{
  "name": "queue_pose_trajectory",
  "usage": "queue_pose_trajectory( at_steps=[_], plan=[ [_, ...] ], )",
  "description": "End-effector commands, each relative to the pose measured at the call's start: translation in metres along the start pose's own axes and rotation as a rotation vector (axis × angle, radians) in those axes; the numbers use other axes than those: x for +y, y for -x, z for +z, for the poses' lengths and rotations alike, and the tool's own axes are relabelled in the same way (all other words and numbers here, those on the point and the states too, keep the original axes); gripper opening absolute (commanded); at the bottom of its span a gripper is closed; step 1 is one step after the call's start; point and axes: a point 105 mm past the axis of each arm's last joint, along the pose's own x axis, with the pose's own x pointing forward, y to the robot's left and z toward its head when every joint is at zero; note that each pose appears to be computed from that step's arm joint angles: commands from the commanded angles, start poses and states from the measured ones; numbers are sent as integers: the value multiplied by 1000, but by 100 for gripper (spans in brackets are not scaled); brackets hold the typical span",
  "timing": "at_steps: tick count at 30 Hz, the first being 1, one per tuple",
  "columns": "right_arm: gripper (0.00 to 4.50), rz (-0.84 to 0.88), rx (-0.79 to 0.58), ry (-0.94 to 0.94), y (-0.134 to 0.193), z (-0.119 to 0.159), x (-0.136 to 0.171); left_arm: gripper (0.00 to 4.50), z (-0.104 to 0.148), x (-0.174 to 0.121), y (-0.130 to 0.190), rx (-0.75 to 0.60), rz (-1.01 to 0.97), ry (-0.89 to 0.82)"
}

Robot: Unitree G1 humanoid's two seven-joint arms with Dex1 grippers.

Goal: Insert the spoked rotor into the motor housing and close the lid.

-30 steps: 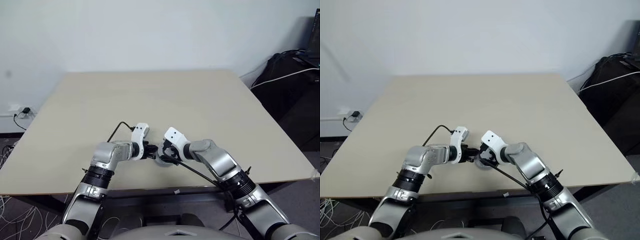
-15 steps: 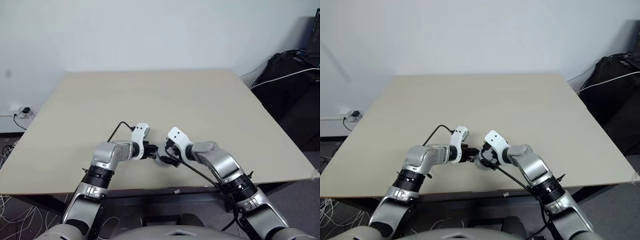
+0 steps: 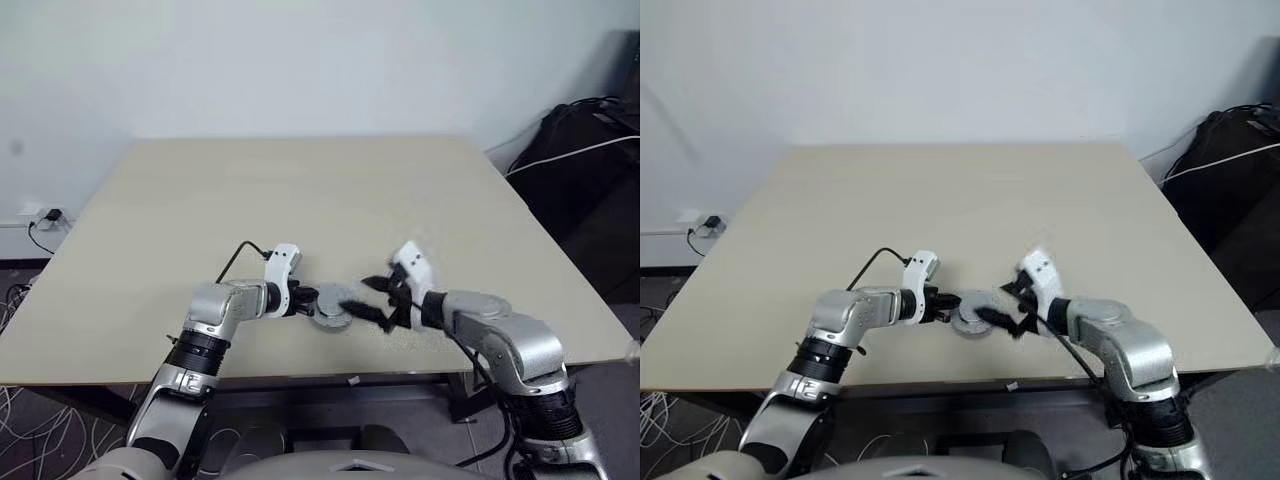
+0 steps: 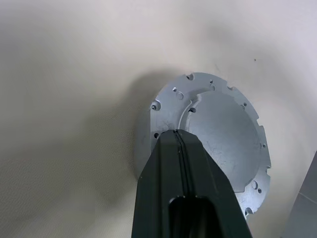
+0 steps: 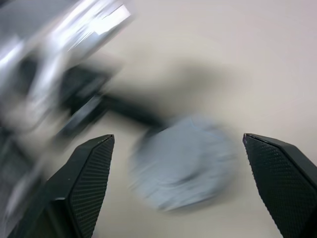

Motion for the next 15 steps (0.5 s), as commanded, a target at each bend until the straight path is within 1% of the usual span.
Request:
queue_pose_trajectory(
  at_steps=[1,3,6,10,15],
  plan=[
    [446,-170,54,-245,-1,-25,-20,0,-5,-4,-5,32,-18,-6],
    [446,-194,104,-357,-6,-42,-16,0,-5,-4,-5,31,-19,-9],
    [446,-131,129,-501,-14,-52,2,0,-4,-4,-5,31,-19,-11],
    [446,-53,124,-623,-19,-49,15,0,-3,-3,-4,28,-16,-11],
    [446,-43,122,-714,-20,-46,10,0,-2,-2,-3,17,-15,-4]
  ],
)
